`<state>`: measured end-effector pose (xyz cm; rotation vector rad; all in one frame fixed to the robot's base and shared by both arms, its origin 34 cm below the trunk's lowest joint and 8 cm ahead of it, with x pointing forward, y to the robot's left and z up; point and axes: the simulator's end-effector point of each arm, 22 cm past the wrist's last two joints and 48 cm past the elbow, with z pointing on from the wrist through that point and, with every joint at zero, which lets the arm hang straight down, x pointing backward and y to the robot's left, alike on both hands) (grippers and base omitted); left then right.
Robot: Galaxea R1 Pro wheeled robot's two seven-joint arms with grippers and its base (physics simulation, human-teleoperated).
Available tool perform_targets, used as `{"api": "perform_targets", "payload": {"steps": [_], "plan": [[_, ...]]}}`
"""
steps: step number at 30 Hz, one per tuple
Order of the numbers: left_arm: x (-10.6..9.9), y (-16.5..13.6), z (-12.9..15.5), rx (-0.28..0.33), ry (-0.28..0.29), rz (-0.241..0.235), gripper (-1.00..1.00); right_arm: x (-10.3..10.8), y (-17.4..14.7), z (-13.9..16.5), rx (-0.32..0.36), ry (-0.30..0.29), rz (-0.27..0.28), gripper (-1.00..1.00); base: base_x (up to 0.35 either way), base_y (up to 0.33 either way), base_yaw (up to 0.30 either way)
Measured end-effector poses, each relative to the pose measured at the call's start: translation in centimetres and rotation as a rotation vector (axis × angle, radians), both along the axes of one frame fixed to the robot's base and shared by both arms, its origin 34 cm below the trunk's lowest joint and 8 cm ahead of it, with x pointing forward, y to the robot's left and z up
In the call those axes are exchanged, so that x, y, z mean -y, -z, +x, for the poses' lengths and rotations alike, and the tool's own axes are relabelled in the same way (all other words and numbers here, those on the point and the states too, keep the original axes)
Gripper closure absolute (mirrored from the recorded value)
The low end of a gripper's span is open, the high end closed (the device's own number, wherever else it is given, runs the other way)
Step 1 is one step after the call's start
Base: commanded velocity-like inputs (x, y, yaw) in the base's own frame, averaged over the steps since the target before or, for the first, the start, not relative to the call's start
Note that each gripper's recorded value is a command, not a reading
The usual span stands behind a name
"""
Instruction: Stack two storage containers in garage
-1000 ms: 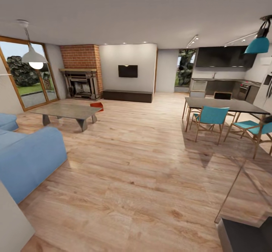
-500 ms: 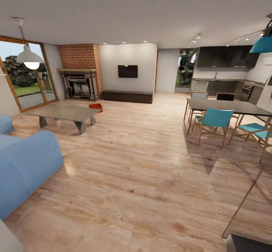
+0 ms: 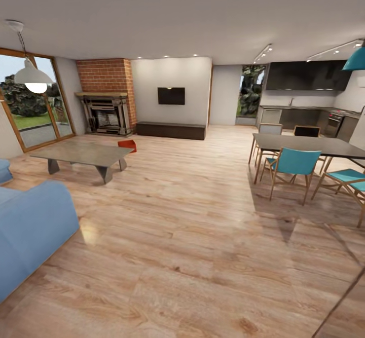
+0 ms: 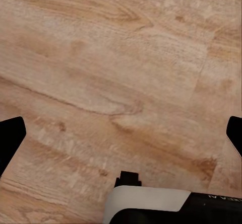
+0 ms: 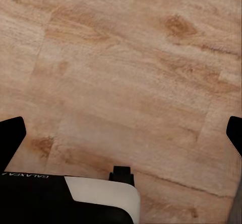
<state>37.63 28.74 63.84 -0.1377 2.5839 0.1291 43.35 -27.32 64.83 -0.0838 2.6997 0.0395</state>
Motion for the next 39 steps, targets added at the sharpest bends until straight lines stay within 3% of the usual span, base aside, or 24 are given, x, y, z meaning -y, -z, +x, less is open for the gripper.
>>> {"api": "perform_targets", "payload": {"steps": [39], "plan": [[-0.01, 0.00, 0.00, 0.000, 0.000, 0.001, -1.00, 0.00, 0.00, 0.01, 0.000, 0.000, 0.000, -1.00, 0.323, 0.000, 0.000]]}}
